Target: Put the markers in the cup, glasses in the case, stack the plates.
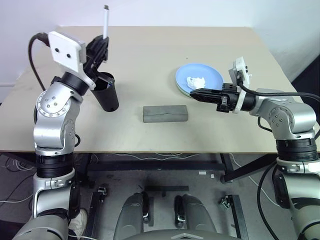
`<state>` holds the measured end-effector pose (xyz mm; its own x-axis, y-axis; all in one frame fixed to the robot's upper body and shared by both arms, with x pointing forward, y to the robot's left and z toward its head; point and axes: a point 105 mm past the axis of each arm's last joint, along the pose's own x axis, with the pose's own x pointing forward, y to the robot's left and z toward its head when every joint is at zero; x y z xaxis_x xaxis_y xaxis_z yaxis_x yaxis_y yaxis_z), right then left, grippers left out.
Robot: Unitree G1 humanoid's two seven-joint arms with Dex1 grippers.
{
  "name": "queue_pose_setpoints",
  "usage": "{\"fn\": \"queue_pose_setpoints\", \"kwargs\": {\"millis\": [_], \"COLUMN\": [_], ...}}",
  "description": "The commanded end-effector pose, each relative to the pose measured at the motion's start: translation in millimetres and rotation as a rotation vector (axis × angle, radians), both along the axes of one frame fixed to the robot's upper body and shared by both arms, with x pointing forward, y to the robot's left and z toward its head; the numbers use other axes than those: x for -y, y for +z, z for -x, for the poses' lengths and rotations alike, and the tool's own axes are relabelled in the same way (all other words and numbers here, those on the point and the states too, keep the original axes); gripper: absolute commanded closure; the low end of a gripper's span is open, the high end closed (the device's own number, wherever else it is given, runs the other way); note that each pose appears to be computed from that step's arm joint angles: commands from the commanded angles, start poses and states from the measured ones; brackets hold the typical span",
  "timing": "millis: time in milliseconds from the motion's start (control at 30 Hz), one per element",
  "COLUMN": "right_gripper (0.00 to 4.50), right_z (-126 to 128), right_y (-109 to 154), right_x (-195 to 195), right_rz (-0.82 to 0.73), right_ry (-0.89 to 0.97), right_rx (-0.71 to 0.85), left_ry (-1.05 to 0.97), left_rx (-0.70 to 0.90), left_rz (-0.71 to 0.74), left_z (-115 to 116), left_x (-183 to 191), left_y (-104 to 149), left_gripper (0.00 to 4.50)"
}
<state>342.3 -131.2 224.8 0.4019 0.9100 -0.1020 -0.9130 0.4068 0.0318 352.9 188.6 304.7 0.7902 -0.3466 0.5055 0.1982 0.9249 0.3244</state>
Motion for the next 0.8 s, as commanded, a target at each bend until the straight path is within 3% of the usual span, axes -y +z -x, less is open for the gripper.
{"fn": "queue_pose_setpoints", "kwargs": {"millis": [33,400,800], "right_gripper": [4.45,4.45,4.45], "right_z": [2,-5,-5], "right_y": [12,13,15], "right_x": [-3,-2,1], "right_rz": [0.0,0.016,0.023], "right_ry": [0.006,-0.017,-0.03], "right_rx": [0.056,0.076,0.089], "left_ry": [0.076,0.205,0.169], "left_rx": [0.035,-0.087,-0.065], "left_rz": [0.03,0.048,0.064], "left_z": [3,-3,-10], "left_x": [-20,-53,-43], "left_y": [2,-45,-51], "left_gripper": [4.49,4.49,4.49]}}
